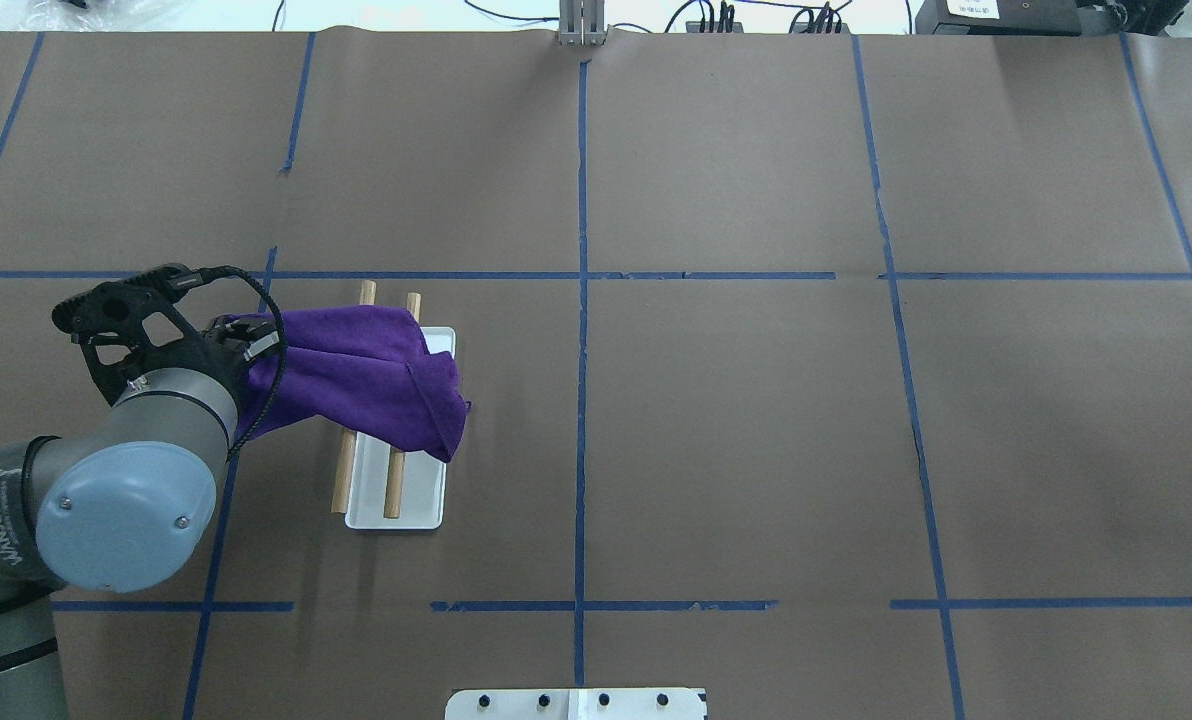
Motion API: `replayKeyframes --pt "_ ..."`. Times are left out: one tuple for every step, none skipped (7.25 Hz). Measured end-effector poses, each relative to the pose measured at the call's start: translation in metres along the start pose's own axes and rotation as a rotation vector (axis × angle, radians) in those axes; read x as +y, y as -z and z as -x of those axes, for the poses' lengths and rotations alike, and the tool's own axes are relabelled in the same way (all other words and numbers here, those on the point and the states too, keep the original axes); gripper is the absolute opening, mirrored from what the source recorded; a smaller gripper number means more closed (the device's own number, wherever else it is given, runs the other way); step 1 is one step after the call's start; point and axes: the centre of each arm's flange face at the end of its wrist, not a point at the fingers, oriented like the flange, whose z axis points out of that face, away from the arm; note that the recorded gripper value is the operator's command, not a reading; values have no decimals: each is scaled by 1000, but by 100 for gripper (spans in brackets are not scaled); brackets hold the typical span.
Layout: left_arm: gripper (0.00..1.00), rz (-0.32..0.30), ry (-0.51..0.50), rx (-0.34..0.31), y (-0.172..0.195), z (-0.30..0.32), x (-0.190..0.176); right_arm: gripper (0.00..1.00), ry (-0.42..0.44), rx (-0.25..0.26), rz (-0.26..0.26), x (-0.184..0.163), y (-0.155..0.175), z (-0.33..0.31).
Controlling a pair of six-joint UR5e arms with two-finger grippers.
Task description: Hang towel on rack
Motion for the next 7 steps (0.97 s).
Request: replayKeyframes --pt "100 -8 -17 -23 -12 0 9 100 -1 -1 1 0 0 0" --pt "100 -13 -36 -45 -24 1 17 100 -1 -1 0 0 0 0" --pt "100 -14 -56 -58 -31 1 21 100 -3 2 -2 0 1 1" --pt "100 -11 -87 -58 -31 2 19 100 -8 4 -1 1 1 0" --pt "100 -1 -138 -48 -26 1 16 100 -14 5 8 3 -4 -3" --pt "100 23 -208 -42 -22 1 10 100 -21 4 20 8 -9 -10" --pt "100 54 -286 -45 -22 3 -4 100 -30 4 29 13 -13 -17"
